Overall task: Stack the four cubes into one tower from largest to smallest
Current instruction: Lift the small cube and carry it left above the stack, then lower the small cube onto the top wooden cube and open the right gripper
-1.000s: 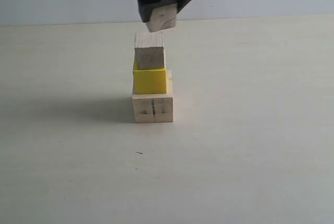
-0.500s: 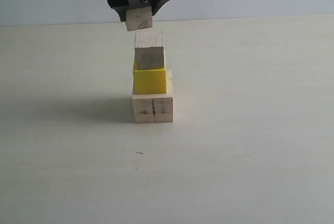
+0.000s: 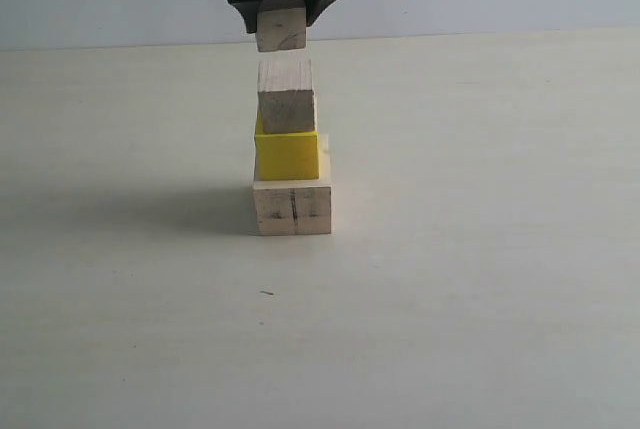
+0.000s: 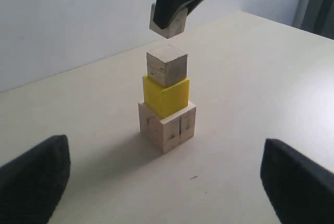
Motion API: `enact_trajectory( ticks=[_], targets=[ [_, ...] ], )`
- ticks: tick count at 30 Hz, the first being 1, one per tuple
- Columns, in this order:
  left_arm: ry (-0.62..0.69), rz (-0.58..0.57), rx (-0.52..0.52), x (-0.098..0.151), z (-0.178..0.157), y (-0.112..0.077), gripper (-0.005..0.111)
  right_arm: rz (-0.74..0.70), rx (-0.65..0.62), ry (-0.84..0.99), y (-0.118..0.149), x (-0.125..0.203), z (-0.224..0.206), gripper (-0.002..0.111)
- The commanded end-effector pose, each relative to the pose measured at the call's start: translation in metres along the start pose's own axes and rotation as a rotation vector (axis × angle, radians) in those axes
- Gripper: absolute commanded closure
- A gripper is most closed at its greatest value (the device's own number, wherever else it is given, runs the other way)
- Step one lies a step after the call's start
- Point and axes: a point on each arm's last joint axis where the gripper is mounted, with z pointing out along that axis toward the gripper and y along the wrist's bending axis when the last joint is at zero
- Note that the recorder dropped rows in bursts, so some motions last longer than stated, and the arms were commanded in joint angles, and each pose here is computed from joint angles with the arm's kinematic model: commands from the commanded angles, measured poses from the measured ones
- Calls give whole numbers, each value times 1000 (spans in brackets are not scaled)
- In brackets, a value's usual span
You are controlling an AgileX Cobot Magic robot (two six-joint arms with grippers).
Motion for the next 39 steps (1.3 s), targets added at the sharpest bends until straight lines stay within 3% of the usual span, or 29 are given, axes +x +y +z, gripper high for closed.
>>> enact_trajectory(
  ticks=[1,12,31,39],
  targets=[
    [-10,1,-3,0,-1,0,13,-3,21,-20,-4,-3,0,108],
    [-8,1,-3,0,-1,0,13,50,-6,9,-18,-10,3,108],
    [-9,5,-6,0,-1,1,13,33,-24,22,-14,-7,3,108],
    [-9,5,-6,0,-1,1,13,19,26,58,-19,1,17,108]
  ],
)
